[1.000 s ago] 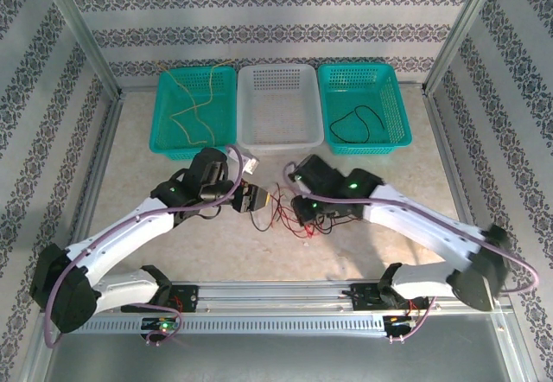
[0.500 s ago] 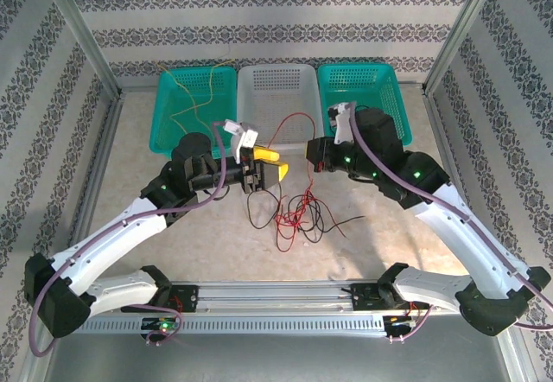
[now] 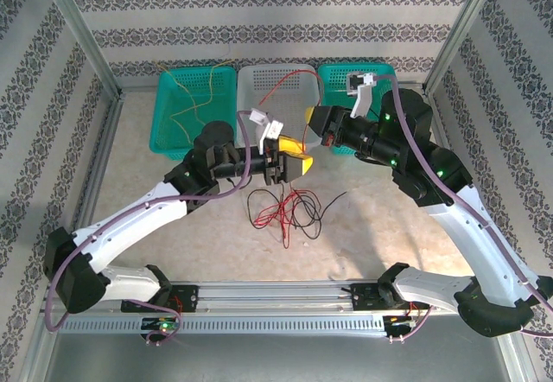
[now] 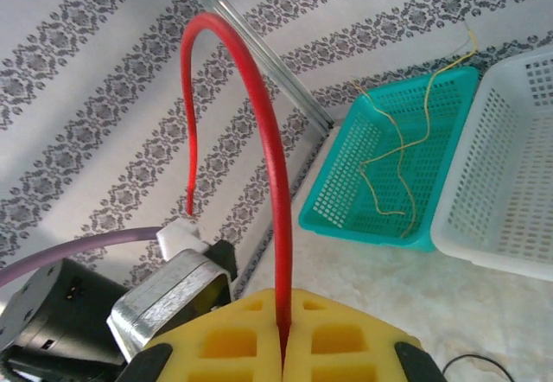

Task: Untangle the cables

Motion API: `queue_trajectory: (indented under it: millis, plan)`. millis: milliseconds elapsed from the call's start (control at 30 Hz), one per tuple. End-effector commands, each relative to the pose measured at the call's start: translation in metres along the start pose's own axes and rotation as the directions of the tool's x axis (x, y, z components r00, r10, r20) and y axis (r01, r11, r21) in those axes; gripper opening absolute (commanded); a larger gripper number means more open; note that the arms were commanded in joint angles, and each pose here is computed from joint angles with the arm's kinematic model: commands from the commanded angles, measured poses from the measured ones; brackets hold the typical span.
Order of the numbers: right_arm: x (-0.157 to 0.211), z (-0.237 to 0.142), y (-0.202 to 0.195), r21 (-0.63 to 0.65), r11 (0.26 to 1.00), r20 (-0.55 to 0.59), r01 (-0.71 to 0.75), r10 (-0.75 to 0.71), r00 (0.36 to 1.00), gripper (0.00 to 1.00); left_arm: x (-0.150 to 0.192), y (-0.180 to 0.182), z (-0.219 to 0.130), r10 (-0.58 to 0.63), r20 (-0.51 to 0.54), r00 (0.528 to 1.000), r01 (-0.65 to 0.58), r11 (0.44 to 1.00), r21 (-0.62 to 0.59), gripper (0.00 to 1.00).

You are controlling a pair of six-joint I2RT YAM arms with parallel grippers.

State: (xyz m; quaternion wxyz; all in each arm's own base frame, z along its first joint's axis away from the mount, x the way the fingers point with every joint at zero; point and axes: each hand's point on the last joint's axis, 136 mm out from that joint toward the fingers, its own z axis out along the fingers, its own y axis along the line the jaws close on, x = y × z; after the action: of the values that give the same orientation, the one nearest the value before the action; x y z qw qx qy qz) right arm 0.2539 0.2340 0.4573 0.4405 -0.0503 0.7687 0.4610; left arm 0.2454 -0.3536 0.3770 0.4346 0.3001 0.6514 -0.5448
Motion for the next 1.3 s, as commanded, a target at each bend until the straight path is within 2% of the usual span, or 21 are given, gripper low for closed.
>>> queue_trajectory:
  millis: [0,67,133,200,267,333,433,500,567,733,833,933,1100,1267]
  plan:
    - [-0.017,-0.010,0.021,-0.079,0.997,0.052,-0.005,0.009,0.999,0.00,-0.032,-0.025,0.004,0.078,0.083,0.994,-0.085,0.993,0.082,0.52]
    - [-0.017,-0.011,0.021,-0.080,0.997,0.055,-0.006,0.010,0.998,0.00,-0.037,-0.024,0.006,0.098,0.088,0.991,-0.105,0.992,0.077,0.37]
    - [-0.016,-0.012,0.017,-0.066,0.998,0.057,-0.005,0.008,0.998,0.00,-0.042,-0.023,0.008,0.110,0.092,0.990,-0.116,0.991,0.060,0.18]
    - [-0.015,-0.013,0.012,-0.047,0.999,0.058,-0.005,0.008,0.998,0.00,-0.046,-0.024,0.007,0.115,0.103,0.988,-0.121,0.991,0.052,0.06]
    - [-0.013,-0.014,0.004,-0.018,1.000,0.060,-0.006,0.007,0.998,0.04,-0.051,-0.023,0.005,0.103,0.115,0.988,-0.108,0.993,0.037,0.00]
    - [-0.009,-0.017,-0.007,0.022,1.000,0.060,-0.009,0.007,0.998,0.19,-0.056,-0.020,0.004,0.077,0.120,0.990,-0.079,0.997,0.008,0.00]
    - [0.006,-0.016,-0.028,0.069,0.997,0.042,-0.025,0.022,0.999,0.49,-0.071,-0.016,-0.001,0.040,0.142,0.989,-0.033,0.998,-0.051,0.00]
    - [0.020,-0.013,-0.038,0.077,0.997,0.010,-0.026,0.026,1.000,0.55,-0.087,-0.016,-0.008,0.019,0.177,0.984,-0.004,0.996,-0.084,0.00]
    - [0.042,-0.008,-0.048,0.068,0.998,-0.029,-0.017,0.019,0.999,0.71,-0.106,-0.016,-0.016,-0.004,0.226,0.974,0.029,0.994,-0.106,0.00]
    - [0.084,0.003,-0.068,0.064,0.998,-0.073,-0.004,0.009,0.997,0.77,-0.140,-0.027,-0.026,-0.044,0.303,0.952,0.070,0.995,-0.074,0.00]
    - [0.097,0.016,-0.097,0.140,0.989,-0.085,-0.044,0.056,0.995,0.77,-0.151,-0.039,-0.025,-0.061,0.316,0.947,0.071,0.997,-0.021,0.00]
    - [0.119,0.033,-0.132,0.196,0.974,-0.120,-0.110,0.135,0.983,0.73,-0.163,-0.043,-0.027,-0.051,0.326,0.944,0.062,0.998,-0.021,0.00]
    - [0.149,0.029,-0.174,0.267,0.942,-0.110,-0.205,0.241,0.964,0.71,-0.171,-0.035,-0.034,0.011,0.305,0.952,0.028,0.992,-0.122,0.00]
    - [0.147,-0.009,-0.181,0.268,0.936,-0.026,-0.231,0.246,0.969,0.75,-0.161,0.010,-0.047,0.013,0.272,0.962,0.070,0.953,-0.293,0.00]
